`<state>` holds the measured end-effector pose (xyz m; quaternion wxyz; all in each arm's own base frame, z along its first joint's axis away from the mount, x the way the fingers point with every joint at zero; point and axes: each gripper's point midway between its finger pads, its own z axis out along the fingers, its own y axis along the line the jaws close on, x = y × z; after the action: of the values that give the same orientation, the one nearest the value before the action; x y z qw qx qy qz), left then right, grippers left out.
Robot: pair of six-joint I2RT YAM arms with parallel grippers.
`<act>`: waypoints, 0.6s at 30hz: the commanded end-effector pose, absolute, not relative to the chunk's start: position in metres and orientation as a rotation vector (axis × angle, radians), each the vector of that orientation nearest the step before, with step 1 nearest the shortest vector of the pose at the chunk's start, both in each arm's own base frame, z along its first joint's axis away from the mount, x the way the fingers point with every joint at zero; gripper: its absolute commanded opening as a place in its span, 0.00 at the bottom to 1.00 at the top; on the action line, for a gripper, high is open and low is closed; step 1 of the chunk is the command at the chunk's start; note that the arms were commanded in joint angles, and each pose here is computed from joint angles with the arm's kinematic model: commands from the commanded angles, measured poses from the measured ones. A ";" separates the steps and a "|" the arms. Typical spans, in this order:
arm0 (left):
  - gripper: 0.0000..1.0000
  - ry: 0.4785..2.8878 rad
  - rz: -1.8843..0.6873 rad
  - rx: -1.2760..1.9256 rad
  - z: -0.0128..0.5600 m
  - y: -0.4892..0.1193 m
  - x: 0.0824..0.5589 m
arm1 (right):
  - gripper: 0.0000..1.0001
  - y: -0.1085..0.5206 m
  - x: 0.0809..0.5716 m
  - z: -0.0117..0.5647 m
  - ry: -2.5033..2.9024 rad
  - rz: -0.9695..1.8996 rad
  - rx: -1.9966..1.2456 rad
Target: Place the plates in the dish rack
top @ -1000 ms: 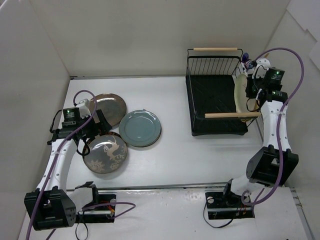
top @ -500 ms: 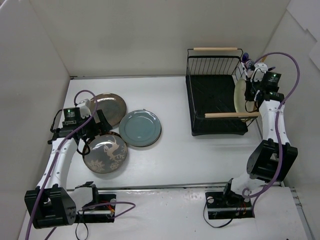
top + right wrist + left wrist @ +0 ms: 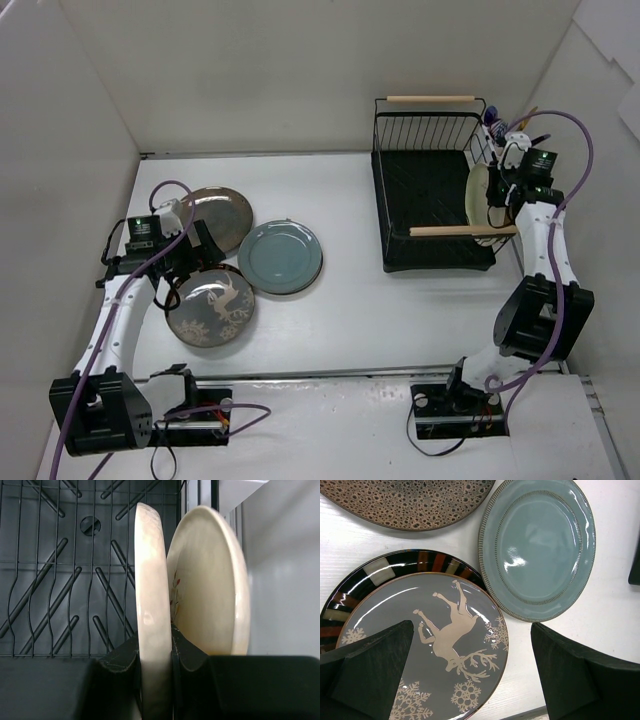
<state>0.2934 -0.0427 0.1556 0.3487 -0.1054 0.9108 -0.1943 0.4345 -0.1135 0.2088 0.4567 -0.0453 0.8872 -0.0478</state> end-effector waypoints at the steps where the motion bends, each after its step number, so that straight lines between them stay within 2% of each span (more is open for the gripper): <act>1: 0.99 2.309 -0.518 -0.225 0.166 -0.045 0.303 | 0.00 -0.125 0.455 0.255 2.005 -0.183 -0.112; 8: 0.99 2.307 -0.523 -0.222 0.166 -0.046 0.303 | 0.00 -0.123 0.452 0.247 2.020 -0.166 -0.092; 17: 0.99 2.324 -0.525 -0.233 0.164 -0.046 0.303 | 0.14 -0.122 0.444 0.247 2.023 -0.162 -0.051; 18: 0.99 2.326 -0.525 -0.231 0.164 -0.046 0.303 | 0.19 -0.122 0.443 0.248 2.022 -0.163 -0.049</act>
<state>0.2934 -0.0446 0.1540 0.3439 -0.1044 0.9116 -0.1995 0.4319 -0.1151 0.1940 0.4517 -0.0213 0.8909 -0.0423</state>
